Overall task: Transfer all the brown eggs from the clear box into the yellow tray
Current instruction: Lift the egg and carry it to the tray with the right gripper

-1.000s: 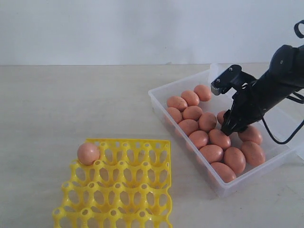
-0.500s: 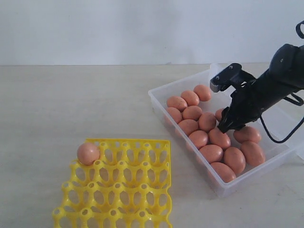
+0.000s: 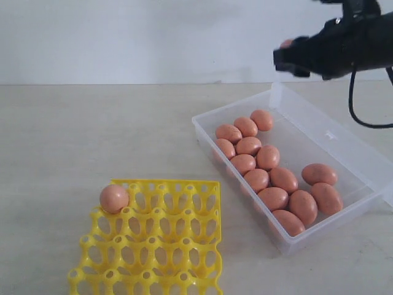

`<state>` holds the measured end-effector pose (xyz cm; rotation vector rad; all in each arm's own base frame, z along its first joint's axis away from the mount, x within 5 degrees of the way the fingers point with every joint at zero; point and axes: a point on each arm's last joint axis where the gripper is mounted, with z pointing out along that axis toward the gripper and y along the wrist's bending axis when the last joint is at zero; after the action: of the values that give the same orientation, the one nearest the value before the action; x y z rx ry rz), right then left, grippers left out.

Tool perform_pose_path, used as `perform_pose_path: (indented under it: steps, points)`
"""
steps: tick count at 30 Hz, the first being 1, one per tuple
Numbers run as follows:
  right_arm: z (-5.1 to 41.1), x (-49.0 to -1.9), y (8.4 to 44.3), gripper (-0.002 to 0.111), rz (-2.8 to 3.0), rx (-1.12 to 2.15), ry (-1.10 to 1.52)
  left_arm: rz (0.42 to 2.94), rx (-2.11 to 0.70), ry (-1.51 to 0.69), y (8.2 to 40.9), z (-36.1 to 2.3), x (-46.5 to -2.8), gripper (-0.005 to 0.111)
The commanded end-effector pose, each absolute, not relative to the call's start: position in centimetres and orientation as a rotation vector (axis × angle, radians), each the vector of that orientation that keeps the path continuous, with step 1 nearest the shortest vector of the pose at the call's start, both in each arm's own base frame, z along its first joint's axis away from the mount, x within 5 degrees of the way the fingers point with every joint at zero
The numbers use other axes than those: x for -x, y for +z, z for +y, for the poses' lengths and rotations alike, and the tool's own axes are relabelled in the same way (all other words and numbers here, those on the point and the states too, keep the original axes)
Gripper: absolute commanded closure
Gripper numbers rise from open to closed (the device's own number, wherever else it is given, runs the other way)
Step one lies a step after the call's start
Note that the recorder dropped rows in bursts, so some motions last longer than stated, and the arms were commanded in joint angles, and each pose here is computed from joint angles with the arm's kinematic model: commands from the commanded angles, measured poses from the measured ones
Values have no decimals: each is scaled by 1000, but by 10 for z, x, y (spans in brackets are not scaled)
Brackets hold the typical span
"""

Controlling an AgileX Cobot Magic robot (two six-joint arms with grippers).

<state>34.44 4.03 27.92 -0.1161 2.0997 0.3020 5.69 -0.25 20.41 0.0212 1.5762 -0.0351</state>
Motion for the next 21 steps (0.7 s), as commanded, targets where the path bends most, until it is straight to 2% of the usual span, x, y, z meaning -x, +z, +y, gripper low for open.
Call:
perform_pose_path:
  steps: [1, 4, 10, 18, 21]
  points:
    - [30, -331, 323, 108, 1870, -344, 355, 1558, -11, -41, 206, -2, -56, 103]
    - [23, -331, 349, 108, 1769, -354, 257, 1558, -11, -41, 206, -2, -56, 103]
    - [24, -336, 392, 108, 1617, 105, -109, 1558, -11, -41, 206, -2, -56, 103]
    - [32, -336, 402, 108, 1329, 905, -823, 1558, -11, -41, 206, -2, -56, 103]
    - [29, -336, 410, 108, 1200, 964, -1023, 1558, -11, -41, 206, -2, -56, 103]
